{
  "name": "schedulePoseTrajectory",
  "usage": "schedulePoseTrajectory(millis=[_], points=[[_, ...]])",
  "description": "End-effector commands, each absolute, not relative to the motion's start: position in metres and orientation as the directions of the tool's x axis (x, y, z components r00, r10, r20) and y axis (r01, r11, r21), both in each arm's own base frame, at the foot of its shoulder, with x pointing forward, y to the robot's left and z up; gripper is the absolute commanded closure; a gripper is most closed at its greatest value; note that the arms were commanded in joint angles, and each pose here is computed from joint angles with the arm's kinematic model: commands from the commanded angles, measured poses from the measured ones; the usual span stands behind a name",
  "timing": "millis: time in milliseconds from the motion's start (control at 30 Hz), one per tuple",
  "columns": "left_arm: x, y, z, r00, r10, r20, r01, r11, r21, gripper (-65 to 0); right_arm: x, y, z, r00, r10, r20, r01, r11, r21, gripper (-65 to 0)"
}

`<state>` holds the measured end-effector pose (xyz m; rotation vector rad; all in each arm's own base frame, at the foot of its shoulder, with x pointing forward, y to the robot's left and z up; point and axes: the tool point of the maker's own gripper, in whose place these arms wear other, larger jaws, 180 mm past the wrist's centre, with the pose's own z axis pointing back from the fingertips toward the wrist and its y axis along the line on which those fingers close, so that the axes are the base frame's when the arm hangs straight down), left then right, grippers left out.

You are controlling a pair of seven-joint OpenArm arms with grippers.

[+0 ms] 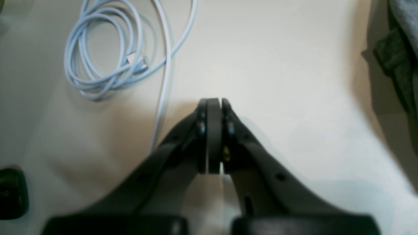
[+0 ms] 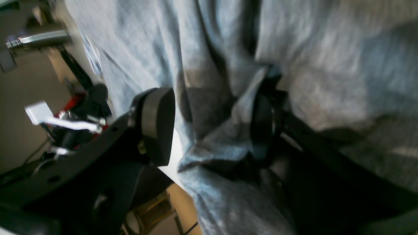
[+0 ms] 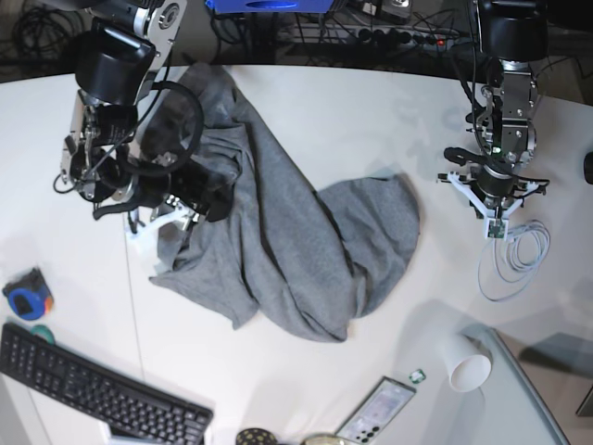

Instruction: Layout the t-shirt on the table in an organized manner, then fold the t-shirt properly

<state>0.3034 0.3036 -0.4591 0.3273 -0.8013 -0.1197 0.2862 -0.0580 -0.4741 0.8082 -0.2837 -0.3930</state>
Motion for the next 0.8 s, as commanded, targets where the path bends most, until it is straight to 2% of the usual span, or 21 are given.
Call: schedulePoseTrajectory(millis=[0,100,267,400,500,767], points=[[0.313,0.311,-0.445,0.66,-0.246,0.71,-0.03,0.935,0.352,0.0,0.298,-0.064,-0.466,0.881,-0.456,0.126,0.215,0.623,0.752,-33.3],[0.313,0.311,-0.445,0.66,-0.246,0.71,-0.03,0.935,0.352,0.0,0.297,-0.065,-0.469,0.88,-0.459,0.118,0.223,0.622,0.75,-32.6],[0.313,0.311,-0.445,0.66,-0.246,0.71,-0.03,0.935,0.352,0.0,0.302,-0.066,-0.467,0.876,-0.465,0.128,0.22,0.621,0.752,-14.9],[0.313,0.311,-0.445,0.66,-0.246,0.71,-0.03,0.935,0.352,0.0,0.31,-0.066,-0.462,0.873,-0.465,0.149,0.203,0.622,0.756,-8.7],[0.313,0.311,-0.445,0.66,-0.246,0.71,-0.03,0.935,0.352,0.0,0.318,-0.074,-0.457,0.871,-0.461,0.171,0.188,0.633,0.751,-0.6],[0.314,0.311,-0.444,0.658,-0.246,0.712,-0.031,0.935,0.352,0.0,0.346,-0.09,-0.43,0.88,-0.415,0.229,0.122,0.665,0.737,-0.3]])
